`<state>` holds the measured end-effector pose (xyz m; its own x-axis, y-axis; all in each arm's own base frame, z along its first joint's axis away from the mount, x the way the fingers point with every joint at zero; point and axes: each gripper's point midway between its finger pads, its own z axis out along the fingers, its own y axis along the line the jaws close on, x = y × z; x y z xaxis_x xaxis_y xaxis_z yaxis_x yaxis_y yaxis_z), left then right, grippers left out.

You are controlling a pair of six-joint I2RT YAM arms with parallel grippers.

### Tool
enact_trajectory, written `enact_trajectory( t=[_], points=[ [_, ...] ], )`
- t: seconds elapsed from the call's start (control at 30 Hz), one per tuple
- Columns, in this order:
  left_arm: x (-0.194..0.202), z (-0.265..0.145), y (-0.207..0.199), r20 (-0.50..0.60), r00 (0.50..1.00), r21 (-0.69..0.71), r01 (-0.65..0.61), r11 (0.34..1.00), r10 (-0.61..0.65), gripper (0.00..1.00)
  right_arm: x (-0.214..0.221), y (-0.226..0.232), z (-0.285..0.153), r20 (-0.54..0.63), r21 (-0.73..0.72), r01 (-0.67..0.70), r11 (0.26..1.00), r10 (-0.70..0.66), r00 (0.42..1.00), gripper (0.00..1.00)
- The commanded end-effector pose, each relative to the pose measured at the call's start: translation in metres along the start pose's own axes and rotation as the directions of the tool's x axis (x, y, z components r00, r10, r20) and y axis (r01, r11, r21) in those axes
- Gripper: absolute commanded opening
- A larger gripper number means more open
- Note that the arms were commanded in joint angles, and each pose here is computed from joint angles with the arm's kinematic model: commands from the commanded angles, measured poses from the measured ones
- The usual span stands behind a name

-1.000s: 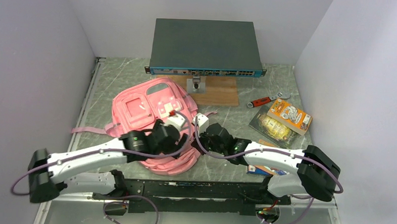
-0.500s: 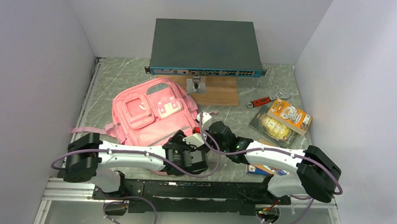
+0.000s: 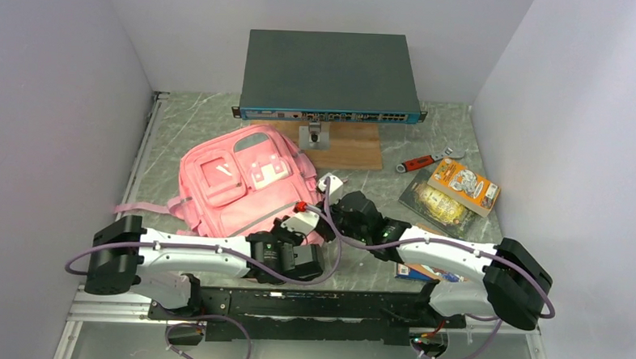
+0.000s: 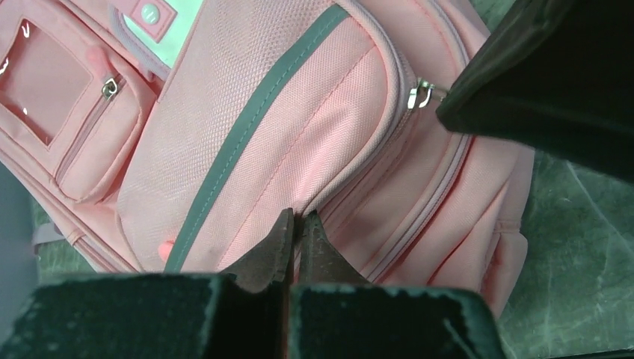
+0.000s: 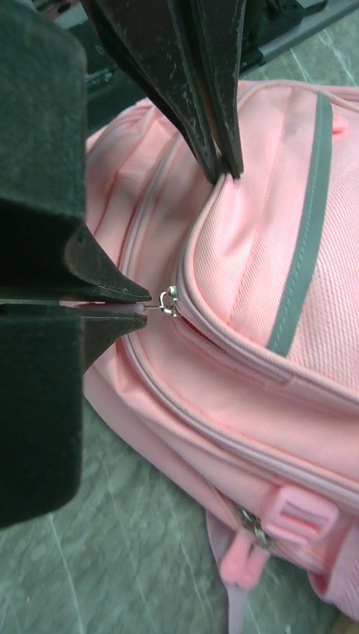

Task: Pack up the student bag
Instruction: Zip the student bag at the center of the board.

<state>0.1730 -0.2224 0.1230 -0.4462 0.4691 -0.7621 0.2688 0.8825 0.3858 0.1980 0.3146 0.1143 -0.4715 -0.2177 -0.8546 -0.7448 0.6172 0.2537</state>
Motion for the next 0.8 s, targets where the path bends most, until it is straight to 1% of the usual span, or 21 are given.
enact_trajectory(
  t=[0.0,0.1,0.23,0.33,0.43,0.57,0.67,0.7,0.77],
  points=[
    [0.02,-0.005,0.055,-0.053,0.996,-0.166,-0.076,0.983,0.068,0.0,-0.023,-0.049,-0.011,0.02,0.196,0.081,0.977,-0.087,0.996,0.0],
    [0.017,-0.011,0.065,-0.054,0.998,-0.214,-0.036,0.976,0.025,0.0,-0.032,-0.064,-0.013,0.007,0.248,0.112,0.962,-0.118,0.993,0.0],
    [0.017,-0.016,0.072,-0.053,0.999,-0.219,-0.014,0.976,0.003,0.0,-0.05,-0.086,-0.008,0.001,0.29,0.166,0.942,-0.174,0.985,0.0],
    [0.014,-0.015,0.063,-0.019,1.0,-0.131,0.005,0.991,-0.008,0.0,-0.068,-0.098,0.001,-0.004,0.289,0.239,0.927,-0.248,0.969,0.0],
    [0.011,-0.018,0.063,0.015,1.0,-0.061,0.024,0.998,-0.023,0.0,-0.08,-0.115,0.013,-0.032,0.311,0.31,0.899,-0.316,0.948,0.0],
    [0.008,-0.021,0.062,0.057,0.996,0.013,0.066,0.998,-0.066,0.0,-0.095,-0.127,0.039,-0.051,0.273,0.395,0.877,-0.397,0.917,0.0],
    [0.007,-0.022,0.065,0.066,0.995,0.017,0.08,0.997,-0.081,0.0,-0.104,-0.122,0.063,-0.037,0.214,0.423,0.88,-0.426,0.904,0.0],
    [0.006,-0.023,0.065,0.07,0.994,0.019,0.081,0.997,-0.082,0.0,-0.101,-0.124,0.072,-0.044,0.202,0.425,0.882,-0.426,0.904,0.0],
    [0.004,-0.023,0.065,0.08,0.993,0.023,0.089,0.996,-0.091,0.0,-0.105,-0.128,0.081,-0.051,0.216,0.414,0.884,-0.414,0.909,0.0]
  ],
)
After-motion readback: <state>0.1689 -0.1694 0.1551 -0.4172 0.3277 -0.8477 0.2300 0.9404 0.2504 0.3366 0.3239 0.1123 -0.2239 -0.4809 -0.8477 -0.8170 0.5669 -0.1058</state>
